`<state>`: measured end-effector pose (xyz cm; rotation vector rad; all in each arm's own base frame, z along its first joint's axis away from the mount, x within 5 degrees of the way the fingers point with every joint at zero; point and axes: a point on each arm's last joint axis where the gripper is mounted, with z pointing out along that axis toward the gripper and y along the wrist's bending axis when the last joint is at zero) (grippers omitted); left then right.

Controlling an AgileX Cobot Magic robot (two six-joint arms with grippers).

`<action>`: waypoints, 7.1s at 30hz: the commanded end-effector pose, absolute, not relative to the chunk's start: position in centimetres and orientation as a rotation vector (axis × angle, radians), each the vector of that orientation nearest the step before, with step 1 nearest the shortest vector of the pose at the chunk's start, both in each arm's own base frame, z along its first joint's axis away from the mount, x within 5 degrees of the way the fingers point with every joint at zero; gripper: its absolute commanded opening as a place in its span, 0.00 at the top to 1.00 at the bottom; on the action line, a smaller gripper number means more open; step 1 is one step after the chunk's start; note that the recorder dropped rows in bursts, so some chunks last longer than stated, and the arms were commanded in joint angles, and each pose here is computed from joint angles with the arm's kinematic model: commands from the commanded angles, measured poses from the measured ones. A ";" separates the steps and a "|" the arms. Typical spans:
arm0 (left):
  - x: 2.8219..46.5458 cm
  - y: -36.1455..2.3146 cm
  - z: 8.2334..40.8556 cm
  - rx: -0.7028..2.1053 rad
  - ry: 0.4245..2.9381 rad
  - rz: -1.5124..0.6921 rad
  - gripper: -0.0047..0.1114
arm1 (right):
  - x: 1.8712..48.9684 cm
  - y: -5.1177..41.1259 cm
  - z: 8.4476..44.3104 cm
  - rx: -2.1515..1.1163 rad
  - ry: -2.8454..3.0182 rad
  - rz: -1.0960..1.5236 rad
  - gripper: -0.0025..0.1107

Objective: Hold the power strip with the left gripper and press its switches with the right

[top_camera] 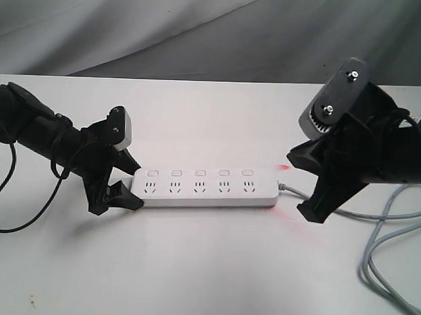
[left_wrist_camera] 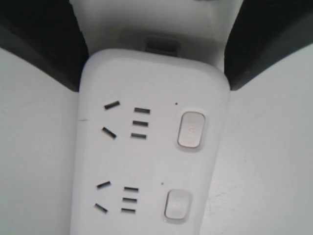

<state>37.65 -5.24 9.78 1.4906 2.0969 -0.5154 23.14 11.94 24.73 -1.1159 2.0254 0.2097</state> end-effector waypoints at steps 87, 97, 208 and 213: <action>37.8 -5.3 10.0 1.486 2.090 -0.512 0.49 | 7.8 1.1 19.9 -0.141 1.704 0.080 0.98; 37.8 -5.3 10.0 1.486 2.090 -0.512 0.49 | 6.4 0.9 21.1 -0.126 1.533 0.086 0.98; 20.4 -6.4 41.3 1.086 1.745 -0.432 0.96 | 5.5 0.7 21.7 -0.116 1.440 0.091 0.98; 20.4 -6.4 41.3 1.086 1.745 -0.432 0.96 | 5.5 0.7 21.7 -0.116 1.440 0.091 0.98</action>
